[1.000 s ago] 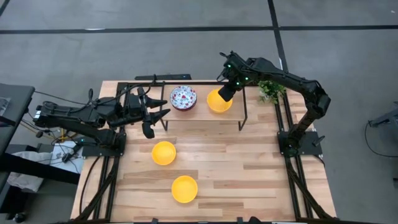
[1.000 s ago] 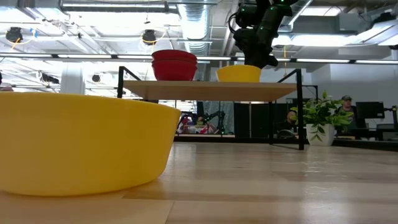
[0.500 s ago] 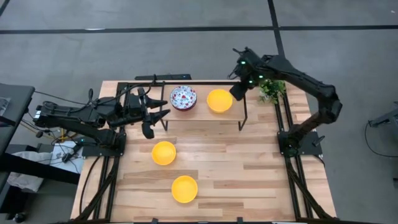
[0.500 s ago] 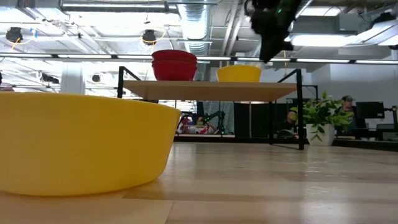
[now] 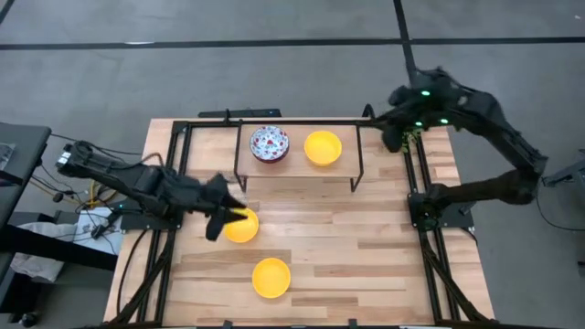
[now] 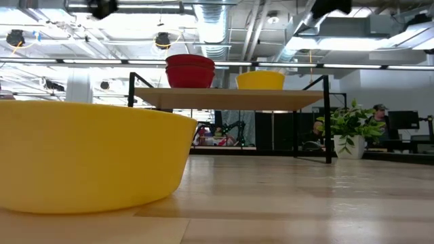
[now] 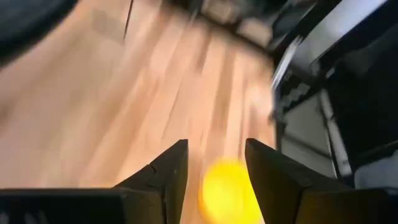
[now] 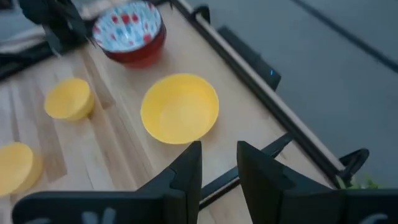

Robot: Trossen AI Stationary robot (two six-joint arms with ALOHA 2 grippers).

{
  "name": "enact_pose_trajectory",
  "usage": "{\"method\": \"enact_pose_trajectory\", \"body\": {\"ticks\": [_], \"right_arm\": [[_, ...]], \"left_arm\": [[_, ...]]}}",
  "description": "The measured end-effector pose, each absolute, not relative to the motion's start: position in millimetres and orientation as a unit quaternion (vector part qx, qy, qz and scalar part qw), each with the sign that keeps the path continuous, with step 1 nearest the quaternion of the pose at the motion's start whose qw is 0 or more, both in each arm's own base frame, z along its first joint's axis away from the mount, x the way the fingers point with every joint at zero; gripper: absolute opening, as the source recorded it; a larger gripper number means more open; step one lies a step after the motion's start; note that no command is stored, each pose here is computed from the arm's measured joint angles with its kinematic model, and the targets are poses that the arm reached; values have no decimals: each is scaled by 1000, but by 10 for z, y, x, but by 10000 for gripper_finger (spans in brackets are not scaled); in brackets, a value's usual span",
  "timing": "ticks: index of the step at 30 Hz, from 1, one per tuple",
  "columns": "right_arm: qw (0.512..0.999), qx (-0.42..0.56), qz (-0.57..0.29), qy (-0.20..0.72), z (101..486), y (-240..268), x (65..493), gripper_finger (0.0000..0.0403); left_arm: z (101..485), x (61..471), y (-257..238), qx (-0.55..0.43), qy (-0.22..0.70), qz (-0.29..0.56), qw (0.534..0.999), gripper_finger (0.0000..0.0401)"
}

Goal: Pick & Place Mini bowls
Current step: Stack the top yellow bowl on the yellow bowl on the shelf

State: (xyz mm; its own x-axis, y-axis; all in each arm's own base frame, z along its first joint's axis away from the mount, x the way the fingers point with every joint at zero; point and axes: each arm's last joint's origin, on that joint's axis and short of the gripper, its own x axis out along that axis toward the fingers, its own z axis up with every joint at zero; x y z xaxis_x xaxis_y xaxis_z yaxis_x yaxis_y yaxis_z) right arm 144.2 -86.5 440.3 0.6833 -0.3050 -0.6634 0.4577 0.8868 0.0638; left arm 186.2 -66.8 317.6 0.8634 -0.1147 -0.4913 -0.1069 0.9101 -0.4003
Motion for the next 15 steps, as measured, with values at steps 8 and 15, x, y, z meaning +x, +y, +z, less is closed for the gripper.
{"method": "enact_pose_trajectory", "body": {"ticks": [8, 15], "right_arm": [[932, 123, -211, 269, 4578, -576, 1045, 91], [945, 108, -175, 254, 4335, -462, 1020, 91]], "left_arm": [[2769, 1733, -706, -296, 441, 142, 836, 158], [2622, 1739, -690, -310, 485, 216, 789, 158]]}}
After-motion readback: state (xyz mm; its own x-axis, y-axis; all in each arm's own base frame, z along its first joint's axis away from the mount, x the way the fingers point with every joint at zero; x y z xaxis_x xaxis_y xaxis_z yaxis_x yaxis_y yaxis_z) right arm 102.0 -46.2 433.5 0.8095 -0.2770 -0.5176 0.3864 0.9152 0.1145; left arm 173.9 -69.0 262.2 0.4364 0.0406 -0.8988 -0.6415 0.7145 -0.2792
